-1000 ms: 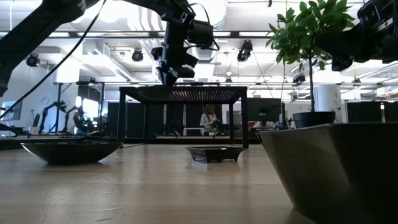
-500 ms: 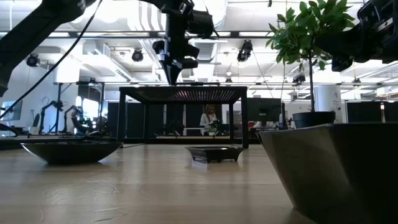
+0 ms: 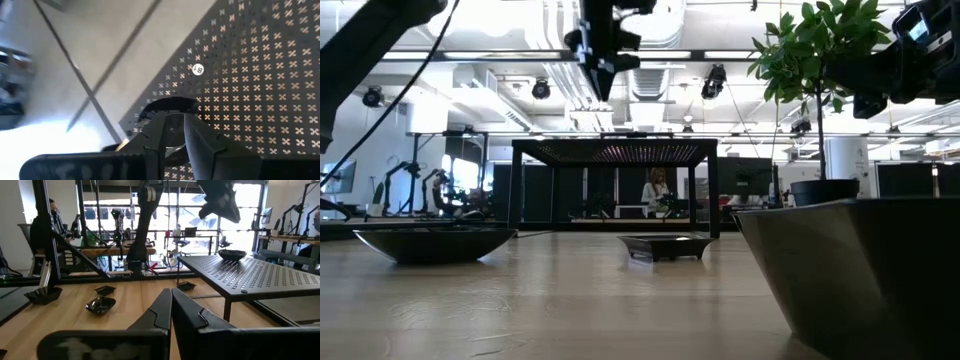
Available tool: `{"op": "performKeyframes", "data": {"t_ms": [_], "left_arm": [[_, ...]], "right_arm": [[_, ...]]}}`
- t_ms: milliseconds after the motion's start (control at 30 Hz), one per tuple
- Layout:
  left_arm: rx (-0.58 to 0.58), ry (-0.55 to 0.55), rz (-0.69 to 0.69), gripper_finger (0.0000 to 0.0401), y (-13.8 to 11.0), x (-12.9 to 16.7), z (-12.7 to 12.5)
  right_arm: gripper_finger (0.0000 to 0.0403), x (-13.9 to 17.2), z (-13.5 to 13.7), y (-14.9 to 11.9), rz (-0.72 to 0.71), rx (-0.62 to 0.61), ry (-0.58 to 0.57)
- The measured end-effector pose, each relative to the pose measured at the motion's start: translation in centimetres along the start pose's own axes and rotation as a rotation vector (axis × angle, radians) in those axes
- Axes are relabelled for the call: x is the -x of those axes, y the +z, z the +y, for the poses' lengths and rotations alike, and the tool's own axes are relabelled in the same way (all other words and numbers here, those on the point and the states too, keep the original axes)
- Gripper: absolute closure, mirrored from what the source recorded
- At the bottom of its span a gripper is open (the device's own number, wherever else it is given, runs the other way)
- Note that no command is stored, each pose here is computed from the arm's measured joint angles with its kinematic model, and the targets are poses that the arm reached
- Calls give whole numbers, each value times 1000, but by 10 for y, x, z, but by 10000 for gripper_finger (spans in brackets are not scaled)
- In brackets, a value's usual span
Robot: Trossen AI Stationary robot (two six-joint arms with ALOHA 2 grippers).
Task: Pick & Place Mini shaped plates
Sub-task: Put the distorted square plate on the shelf
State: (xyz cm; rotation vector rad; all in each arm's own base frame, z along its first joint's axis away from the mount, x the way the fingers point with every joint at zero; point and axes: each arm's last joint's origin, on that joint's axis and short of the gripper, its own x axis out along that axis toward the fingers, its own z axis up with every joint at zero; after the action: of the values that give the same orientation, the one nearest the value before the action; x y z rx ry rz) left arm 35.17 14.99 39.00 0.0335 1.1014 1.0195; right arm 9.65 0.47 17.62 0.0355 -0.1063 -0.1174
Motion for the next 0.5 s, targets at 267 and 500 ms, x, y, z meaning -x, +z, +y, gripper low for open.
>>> {"op": "performKeyframes", "data": {"t_ms": [267,500], "left_arm": [[-84,75,-141,337,-16,52,-33],[-134,56,-218,356,-40,86,-62]], "right_arm": [[394,0,-2,0,-2,-1,-60],[394,0,-2,0,-4,-34,-81]]}}
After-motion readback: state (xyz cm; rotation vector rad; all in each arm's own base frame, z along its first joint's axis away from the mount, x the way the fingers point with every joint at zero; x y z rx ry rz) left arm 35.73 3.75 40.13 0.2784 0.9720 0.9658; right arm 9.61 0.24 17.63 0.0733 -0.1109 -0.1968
